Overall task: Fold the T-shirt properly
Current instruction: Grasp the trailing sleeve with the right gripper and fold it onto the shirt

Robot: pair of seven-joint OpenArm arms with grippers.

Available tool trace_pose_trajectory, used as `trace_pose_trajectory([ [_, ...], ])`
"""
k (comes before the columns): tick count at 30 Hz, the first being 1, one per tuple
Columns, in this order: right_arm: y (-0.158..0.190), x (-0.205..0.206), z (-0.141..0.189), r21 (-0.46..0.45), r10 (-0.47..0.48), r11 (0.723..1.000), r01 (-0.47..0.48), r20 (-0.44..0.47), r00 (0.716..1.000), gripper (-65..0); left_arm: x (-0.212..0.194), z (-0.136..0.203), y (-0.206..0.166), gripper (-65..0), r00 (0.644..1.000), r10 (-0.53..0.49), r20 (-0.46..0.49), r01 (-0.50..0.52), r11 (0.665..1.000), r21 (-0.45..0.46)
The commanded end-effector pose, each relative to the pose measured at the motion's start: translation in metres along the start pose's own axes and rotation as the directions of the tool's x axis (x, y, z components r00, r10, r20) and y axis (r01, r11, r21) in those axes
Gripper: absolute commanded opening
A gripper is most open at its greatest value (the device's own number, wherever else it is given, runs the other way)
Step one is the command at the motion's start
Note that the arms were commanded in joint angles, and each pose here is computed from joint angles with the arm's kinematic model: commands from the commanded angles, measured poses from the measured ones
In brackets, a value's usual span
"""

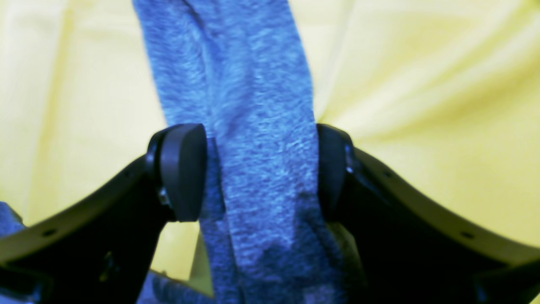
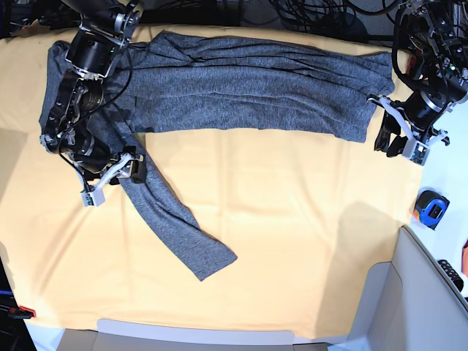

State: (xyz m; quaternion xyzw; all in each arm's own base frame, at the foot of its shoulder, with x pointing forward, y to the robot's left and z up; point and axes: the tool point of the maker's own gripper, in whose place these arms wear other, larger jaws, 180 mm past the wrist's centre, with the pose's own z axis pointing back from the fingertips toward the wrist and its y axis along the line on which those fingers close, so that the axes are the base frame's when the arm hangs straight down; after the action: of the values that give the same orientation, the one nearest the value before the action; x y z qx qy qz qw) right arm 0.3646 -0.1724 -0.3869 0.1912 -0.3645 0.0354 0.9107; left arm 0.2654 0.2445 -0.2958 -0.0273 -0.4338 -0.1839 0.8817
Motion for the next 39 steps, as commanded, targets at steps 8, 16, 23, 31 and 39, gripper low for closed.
trace_pose_trajectory([
  [8,0.020,-0.002,-0.009,0.041,0.063,0.997,-0.061,-0.049,0.997,-61.2,0.011,0.003,0.004,-49.1,0.999,-0.017,0.036,0.017,1.000,0.007],
  [16,0.027,0.020,0.019,-0.012,0.153,0.988,-0.152,0.042,0.987,-65.0,0.011,0.003,0.003,-49.2,0.999,-0.015,0.036,0.015,1.000,0.007],
  [23,0.075,0.029,0.057,-0.033,0.365,0.931,-0.364,0.090,0.927,-65.0,0.011,-0.001,-0.006,-49.2,0.999,-0.024,0.032,0.025,0.999,-0.022],
  [31,0.137,-0.015,0.075,0.079,0.490,0.865,-0.495,0.072,0.869,-65.0,0.010,-0.004,-0.013,-49.2,0.999,0.007,0.043,-0.006,0.999,-0.032],
  [39,0.174,-0.070,0.074,0.263,0.644,0.740,-0.619,-0.009,0.765,-65.0,0.010,-0.004,-0.013,-49.2,0.999,0.008,0.043,-0.007,0.999,-0.033],
])
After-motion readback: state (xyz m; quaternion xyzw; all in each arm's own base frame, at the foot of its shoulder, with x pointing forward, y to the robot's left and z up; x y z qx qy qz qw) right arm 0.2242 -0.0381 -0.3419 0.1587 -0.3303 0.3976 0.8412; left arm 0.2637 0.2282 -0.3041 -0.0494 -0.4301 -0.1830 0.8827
